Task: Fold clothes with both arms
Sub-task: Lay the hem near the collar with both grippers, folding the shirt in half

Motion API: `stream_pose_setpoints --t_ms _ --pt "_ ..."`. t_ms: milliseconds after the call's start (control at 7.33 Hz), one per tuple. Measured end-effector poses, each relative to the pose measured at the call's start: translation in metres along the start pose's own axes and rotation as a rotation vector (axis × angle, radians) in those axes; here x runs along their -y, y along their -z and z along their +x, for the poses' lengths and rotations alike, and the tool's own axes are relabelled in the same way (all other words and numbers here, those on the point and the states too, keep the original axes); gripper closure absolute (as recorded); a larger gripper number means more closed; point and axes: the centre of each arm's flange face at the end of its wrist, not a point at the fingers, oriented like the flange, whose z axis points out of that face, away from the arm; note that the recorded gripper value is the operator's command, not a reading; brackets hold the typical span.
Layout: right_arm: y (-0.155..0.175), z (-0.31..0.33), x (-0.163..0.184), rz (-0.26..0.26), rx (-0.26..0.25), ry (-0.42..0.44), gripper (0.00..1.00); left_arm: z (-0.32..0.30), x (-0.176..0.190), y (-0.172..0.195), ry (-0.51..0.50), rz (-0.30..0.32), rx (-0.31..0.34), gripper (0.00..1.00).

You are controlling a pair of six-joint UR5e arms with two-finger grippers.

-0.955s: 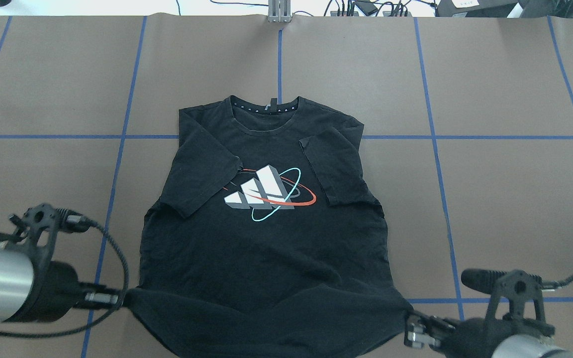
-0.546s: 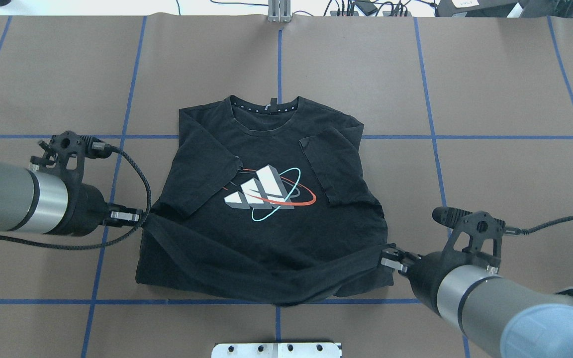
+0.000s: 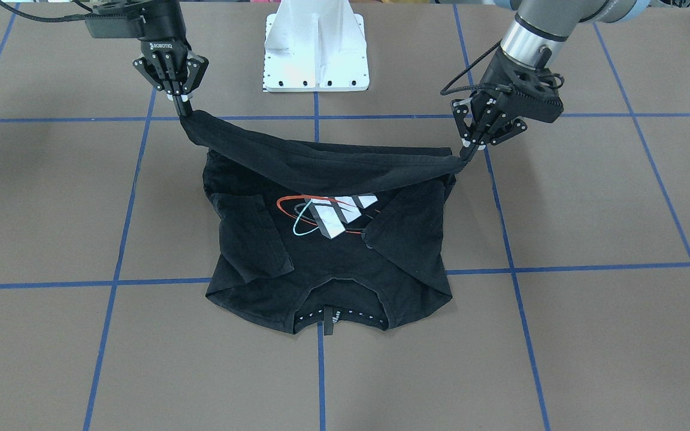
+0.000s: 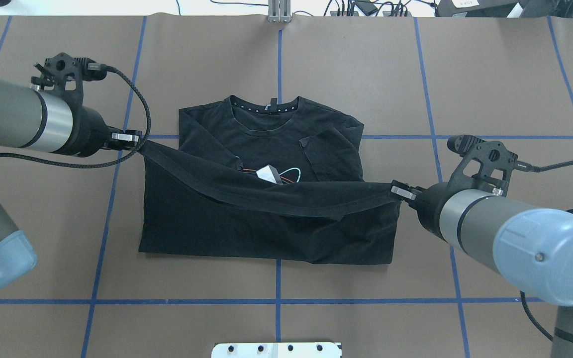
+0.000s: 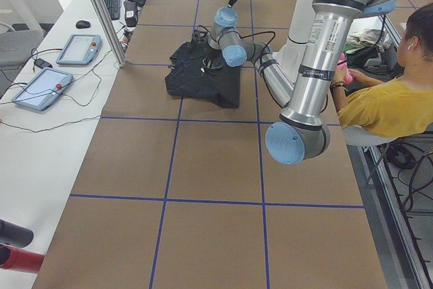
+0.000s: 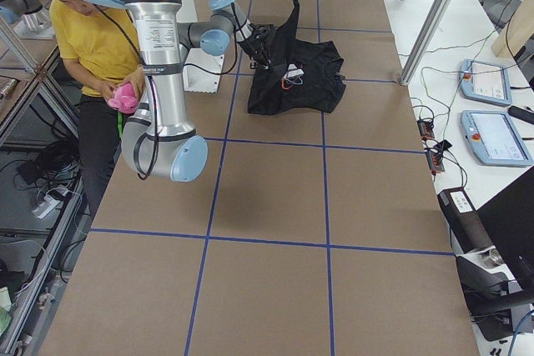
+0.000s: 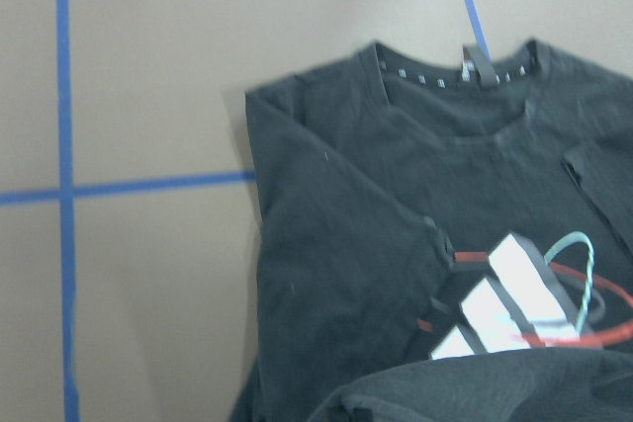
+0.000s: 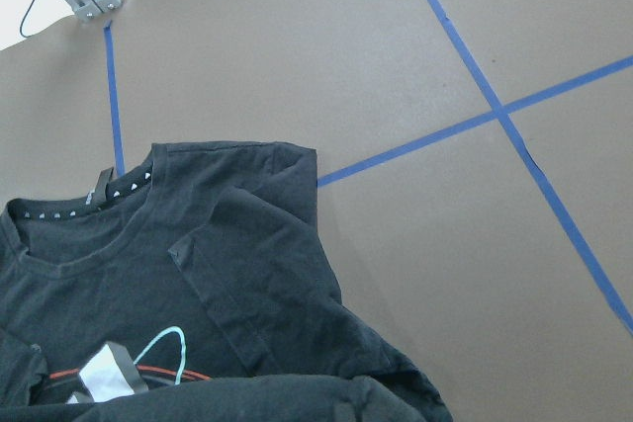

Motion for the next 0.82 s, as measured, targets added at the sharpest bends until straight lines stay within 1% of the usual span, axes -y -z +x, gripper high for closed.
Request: stream_pose_setpoints --t_ms 273,546,819 --pt "-0.034 -0.032 0.027 0.018 -0.022 -0.022 1.0 0.003 0.031 -0.022 0.016 0.028 0.032 1.0" --pt "-0.067 -0.049 0.064 0.033 -0.067 -0.032 1.0 0.004 0.058 -0.046 0.023 0.052 0.074 1.0" --pt "-0.099 -0.075 0.095 0.051 -0.106 -0.05 1.0 -0.007 0.075 -0.075 0.019 0.082 0.118 1.0"
